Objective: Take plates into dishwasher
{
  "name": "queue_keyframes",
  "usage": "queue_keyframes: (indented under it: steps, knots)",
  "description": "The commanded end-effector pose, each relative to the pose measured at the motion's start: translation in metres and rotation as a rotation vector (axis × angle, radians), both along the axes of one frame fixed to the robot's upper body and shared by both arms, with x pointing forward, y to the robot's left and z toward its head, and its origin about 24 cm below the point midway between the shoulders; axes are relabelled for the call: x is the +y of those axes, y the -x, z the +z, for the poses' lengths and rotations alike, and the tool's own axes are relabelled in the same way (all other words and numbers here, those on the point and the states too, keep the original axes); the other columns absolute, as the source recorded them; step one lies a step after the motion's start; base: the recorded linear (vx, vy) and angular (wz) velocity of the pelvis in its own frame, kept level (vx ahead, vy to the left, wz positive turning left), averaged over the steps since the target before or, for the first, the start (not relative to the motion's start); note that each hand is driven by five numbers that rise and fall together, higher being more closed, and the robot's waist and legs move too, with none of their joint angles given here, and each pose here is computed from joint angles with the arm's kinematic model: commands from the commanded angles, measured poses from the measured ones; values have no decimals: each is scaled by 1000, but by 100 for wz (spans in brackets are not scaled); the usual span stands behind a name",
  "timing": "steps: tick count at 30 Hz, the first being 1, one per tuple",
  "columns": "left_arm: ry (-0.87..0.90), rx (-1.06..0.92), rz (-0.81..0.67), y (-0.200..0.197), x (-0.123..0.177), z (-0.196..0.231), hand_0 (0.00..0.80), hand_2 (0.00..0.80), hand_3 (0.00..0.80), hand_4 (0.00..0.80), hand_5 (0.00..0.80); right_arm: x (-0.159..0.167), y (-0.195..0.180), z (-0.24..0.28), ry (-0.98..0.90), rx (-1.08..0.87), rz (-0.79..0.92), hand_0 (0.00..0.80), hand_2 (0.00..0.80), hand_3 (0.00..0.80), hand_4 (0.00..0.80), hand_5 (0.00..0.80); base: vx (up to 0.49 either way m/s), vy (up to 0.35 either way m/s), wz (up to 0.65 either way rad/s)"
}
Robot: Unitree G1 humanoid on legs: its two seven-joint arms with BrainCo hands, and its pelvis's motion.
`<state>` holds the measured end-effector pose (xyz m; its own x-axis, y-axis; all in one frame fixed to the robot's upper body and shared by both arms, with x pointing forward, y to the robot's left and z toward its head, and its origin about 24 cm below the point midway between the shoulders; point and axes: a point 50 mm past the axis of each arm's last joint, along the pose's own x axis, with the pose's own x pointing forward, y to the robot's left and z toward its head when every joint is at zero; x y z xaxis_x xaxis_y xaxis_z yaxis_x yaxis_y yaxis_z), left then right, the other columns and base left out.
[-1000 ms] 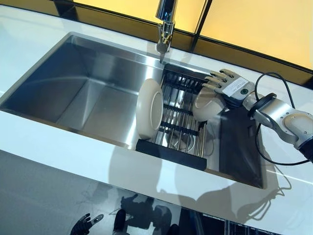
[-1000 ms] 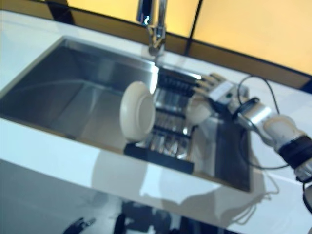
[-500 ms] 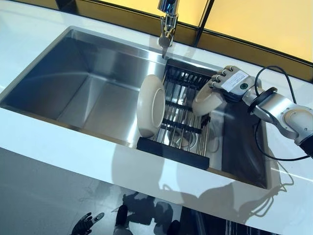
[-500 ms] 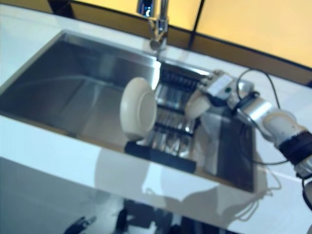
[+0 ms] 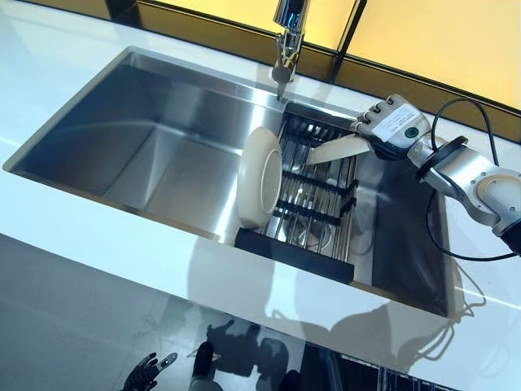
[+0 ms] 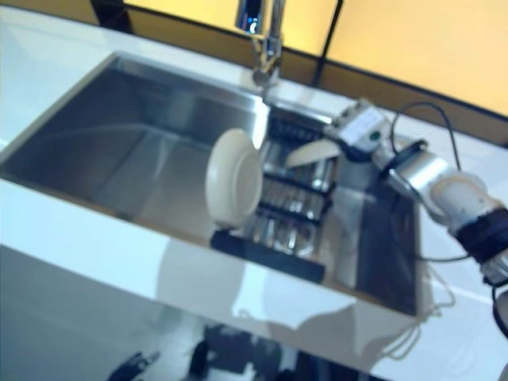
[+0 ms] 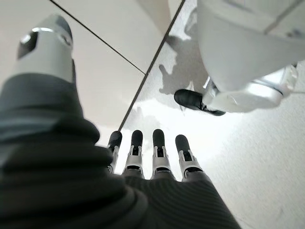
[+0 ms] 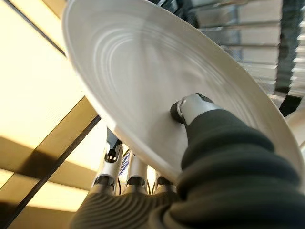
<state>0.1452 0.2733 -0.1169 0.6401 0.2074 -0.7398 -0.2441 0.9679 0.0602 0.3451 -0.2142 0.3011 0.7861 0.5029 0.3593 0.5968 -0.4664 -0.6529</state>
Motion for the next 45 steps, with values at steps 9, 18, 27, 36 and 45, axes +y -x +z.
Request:
queue_keyframes:
  steps: [9, 18, 27, 36, 45]
  knots:
    - [-63, 12, 1, 19, 6, -3, 0, 0, 0, 0, 0, -19, 14, 58, -66, -264, -68, 800, 800, 800, 800, 800, 9, 30, 0]
    - [-71, 73, 1, 32, 5, -10, 0, 0, 0, 0, 0, -35, 23, 80, -131, -299, -123, 800, 800, 800, 800, 800, 7, 28, 0]
    - [-161, 197, -69, 40, 5, -17, 0, 0, 0, 0, 0, -67, 28, 79, -231, -284, -238, 800, 800, 800, 800, 800, 3, 86, -10]
    - [-267, 306, -310, 38, 5, -20, 0, 0, 0, 0, 0, -95, 34, 65, -293, -303, -327, 800, 800, 800, 800, 800, 54, 136, -27]
    - [-307, 270, -301, 12, 12, -8, 0, 0, 0, 0, 0, -106, 49, 63, -373, -367, -328, 800, 800, 800, 800, 800, -253, 104, -34]
